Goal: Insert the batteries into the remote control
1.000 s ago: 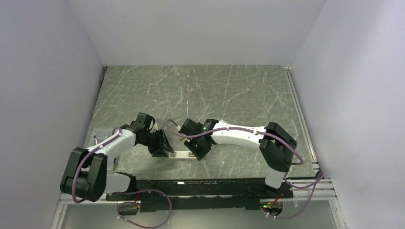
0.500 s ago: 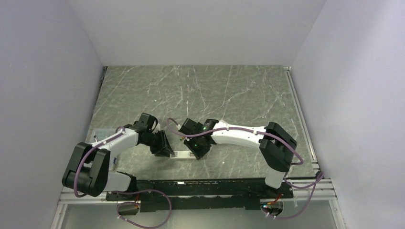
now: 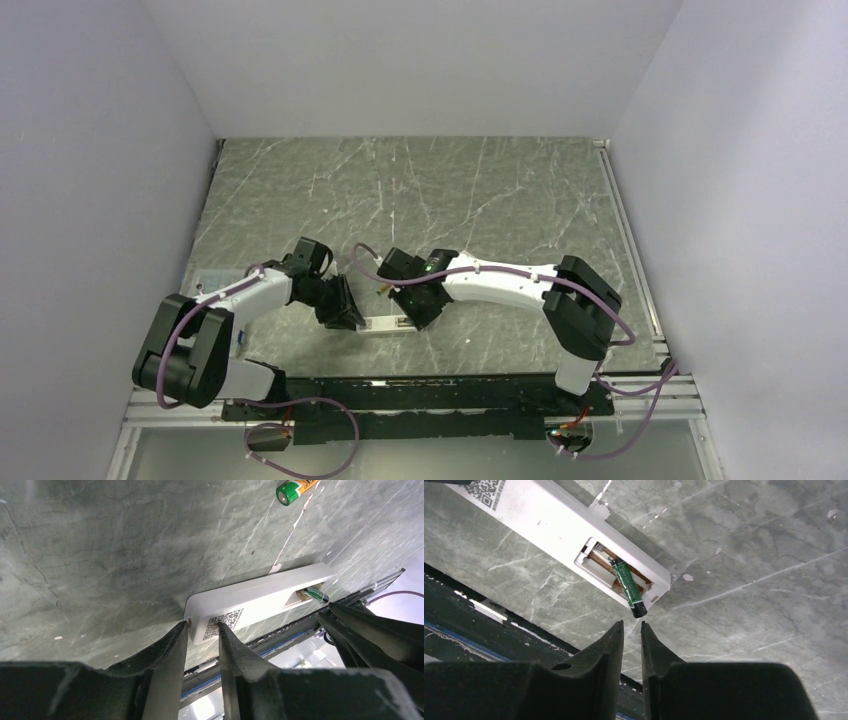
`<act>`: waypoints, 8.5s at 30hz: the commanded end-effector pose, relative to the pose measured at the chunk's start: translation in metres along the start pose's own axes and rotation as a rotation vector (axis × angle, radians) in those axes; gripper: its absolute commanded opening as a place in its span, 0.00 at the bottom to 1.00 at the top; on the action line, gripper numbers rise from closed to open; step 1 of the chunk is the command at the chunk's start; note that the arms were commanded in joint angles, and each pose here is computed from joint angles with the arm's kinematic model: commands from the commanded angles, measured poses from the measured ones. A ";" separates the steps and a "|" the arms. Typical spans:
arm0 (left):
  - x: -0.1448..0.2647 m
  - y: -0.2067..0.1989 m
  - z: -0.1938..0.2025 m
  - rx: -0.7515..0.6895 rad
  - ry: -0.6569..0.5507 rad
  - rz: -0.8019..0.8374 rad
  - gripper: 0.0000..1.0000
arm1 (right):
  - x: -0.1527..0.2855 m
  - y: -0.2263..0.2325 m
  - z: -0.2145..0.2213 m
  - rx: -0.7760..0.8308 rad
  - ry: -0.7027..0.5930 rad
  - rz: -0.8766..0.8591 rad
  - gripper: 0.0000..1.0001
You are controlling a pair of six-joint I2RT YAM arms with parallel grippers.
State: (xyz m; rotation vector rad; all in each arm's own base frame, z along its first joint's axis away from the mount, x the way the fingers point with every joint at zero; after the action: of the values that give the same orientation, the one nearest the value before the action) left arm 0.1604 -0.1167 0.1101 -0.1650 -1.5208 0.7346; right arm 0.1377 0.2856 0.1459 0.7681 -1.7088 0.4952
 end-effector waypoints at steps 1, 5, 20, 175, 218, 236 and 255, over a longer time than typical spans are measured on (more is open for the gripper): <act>0.001 -0.010 -0.007 -0.017 -0.029 0.030 0.34 | 0.008 -0.005 -0.003 -0.043 -0.030 0.043 0.22; 0.002 -0.011 -0.007 -0.019 -0.028 0.029 0.34 | 0.006 -0.004 -0.003 -0.059 -0.029 0.029 0.22; 0.002 -0.011 -0.007 -0.022 -0.029 0.025 0.34 | -0.001 -0.004 -0.002 -0.069 0.002 0.013 0.20; 0.018 -0.020 0.002 -0.134 -0.084 0.108 0.34 | -0.037 0.010 -0.050 -0.091 0.206 -0.092 0.20; 0.024 -0.025 -0.003 -0.124 -0.098 0.063 0.38 | -0.004 0.012 -0.076 -0.115 -0.015 -0.094 0.19; 0.041 -0.033 0.001 -0.102 -0.120 0.059 0.43 | 0.024 -0.026 -0.088 -0.080 -0.150 0.016 0.33; 0.039 -0.036 0.031 0.083 0.048 0.183 0.68 | -0.009 -0.041 -0.123 0.058 -0.276 -0.120 0.54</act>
State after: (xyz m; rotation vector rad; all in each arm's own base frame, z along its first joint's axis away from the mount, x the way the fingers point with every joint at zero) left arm 0.1441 -0.1276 0.1622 -0.2333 -1.5027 0.8652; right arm 0.2349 0.3321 0.1633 0.9187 -1.8289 0.4035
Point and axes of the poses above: each gripper's point midway between its finger pads, its own x axis back along the fingers, its own y axis along the line the jaws close on, z = x × y, the point moved 10 cm from there along x, back along the fingers, and after that the axes turned 6 degrees about x, right-handed, at the moved point
